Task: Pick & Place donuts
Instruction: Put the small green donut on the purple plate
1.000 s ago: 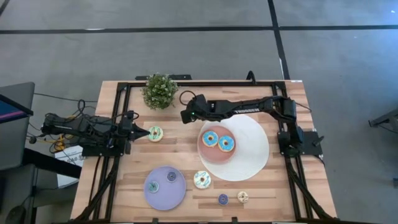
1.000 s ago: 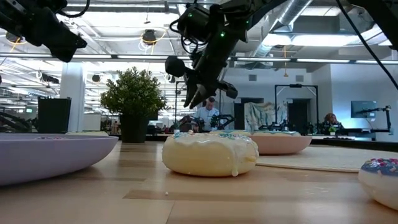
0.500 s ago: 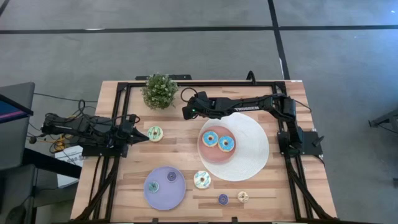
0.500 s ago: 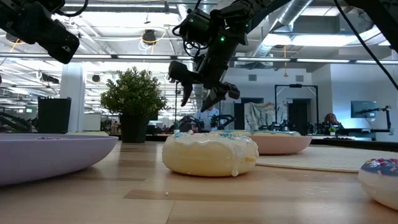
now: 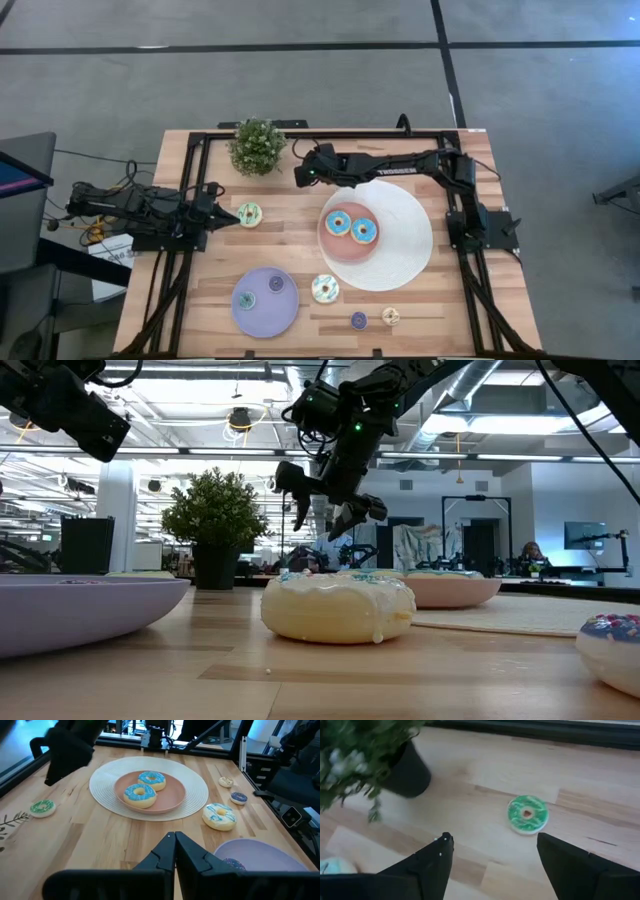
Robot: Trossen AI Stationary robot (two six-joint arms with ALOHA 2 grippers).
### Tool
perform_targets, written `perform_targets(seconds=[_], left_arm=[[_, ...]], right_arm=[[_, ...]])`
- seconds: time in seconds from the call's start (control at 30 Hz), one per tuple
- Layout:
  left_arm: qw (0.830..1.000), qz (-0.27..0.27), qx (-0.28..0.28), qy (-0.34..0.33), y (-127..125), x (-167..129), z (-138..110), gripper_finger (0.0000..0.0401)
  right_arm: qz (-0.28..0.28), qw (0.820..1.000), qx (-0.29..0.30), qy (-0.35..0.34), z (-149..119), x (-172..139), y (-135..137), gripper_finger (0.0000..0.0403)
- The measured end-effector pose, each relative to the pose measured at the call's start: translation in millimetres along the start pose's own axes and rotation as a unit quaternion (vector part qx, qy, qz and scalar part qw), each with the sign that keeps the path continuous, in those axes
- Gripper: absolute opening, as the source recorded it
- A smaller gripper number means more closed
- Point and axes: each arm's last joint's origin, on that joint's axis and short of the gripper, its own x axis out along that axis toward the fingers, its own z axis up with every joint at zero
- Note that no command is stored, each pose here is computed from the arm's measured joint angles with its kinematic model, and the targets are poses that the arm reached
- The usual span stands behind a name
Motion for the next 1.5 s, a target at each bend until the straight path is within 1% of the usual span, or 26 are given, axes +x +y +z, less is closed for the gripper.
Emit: perform_targets(seconds=[0.1,0.23,0.33,0.4,0.47,0.53,0.57,0.6,0.67,0.73,0.8,0.97,1.03,1.2,1.3,1.37,1.5], left_arm=[[1.0,0.0,0.001,0.0,0.0,0.0,0.0,0.0],[1.0,0.0,0.001,0.0,0.0,0.0,0.0,0.0],[1.0,0.0,0.001,0.0,0.0,0.0,0.0,0.0],[1.0,0.0,0.002,0.0,0.0,0.0,-0.1,0.0],[1.0,0.0,0.002,0.001,0.0,0.0,-0.2,0.0],[1.0,-0.001,0.002,0.002,0.0,0.0,-0.4,0.0],[1.0,-0.002,0.002,0.003,-0.1,0.0,-0.4,0.0],[1.0,-0.002,0.002,0.003,-0.1,0.0,-0.6,0.0],[1.0,-0.003,0.0,0.004,-0.1,0.0,-0.7,0.0],[1.0,-0.004,0.0,0.006,-0.1,0.0,-1.1,0.0],[1.0,-0.006,-0.001,0.008,-0.2,0.0,-1.3,0.0],[1.0,-0.007,-0.003,0.01,-0.2,0.0,-1.8,0.0],[1.0,-0.007,-0.003,0.01,-0.2,0.0,-1.8,0.0],[1.0,-0.006,-0.003,0.011,-0.2,0.0,-2.0,0.0],[1.0,-0.006,-0.004,0.012,-0.1,0.0,-2.1,0.0],[1.0,-0.002,-0.004,0.012,0.1,0.0,-2.2,0.0],[1.0,0.001,-0.004,0.011,0.3,0.0,-2.1,0.0]], right_arm=[[-0.014,1.0,0.02,0.005,2.7,2.4,-5.6,0.0278],[-0.032,0.999,0.025,0.012,7.1,5.7,-13.6,0.0278],[-0.066,0.996,0.053,0.029,8.5,9.2,-24.3,0.0278],[-0.082,0.993,0.071,0.035,5.6,21.2,-28.7,0.0279],[-0.091,0.99,0.079,0.068,1.8,31.0,-36.5,0.0279],[-0.061,0.991,0.093,0.069,1.0,44.5,-30.5,0.0279],[-0.058,0.991,0.092,0.082,-2.2,48.7,-30.8,0.0279],[-0.071,0.989,0.084,0.1,-8.3,52.0,-33.7,0.0279],[-0.069,0.989,0.085,0.102,-14.5,65.1,-31.1,0.0279],[-0.072,0.989,0.075,0.106,-16.3,68.7,-30.0,0.0279],[-0.067,0.991,0.058,0.104,-17.3,73.1,-24.8,0.0279],[-0.081,0.993,0.008,0.086,-19.7,83.0,-14.3,0.0279],[-0.083,0.993,-0.002,0.085,-19.5,85.8,-10.8,0.0279],[-0.089,0.993,-0.001,0.078,-16.6,89.6,-8.9,0.0279],[-0.098,0.993,0.0,0.061,-15.7,91.1,-9.5,0.0279],[-0.098,0.993,0.009,0.062,-14.1,92.0,-11.0,0.0279],[-0.093,0.994,0.009,0.065,-12.3,93.1,-11.8,0.0279]])
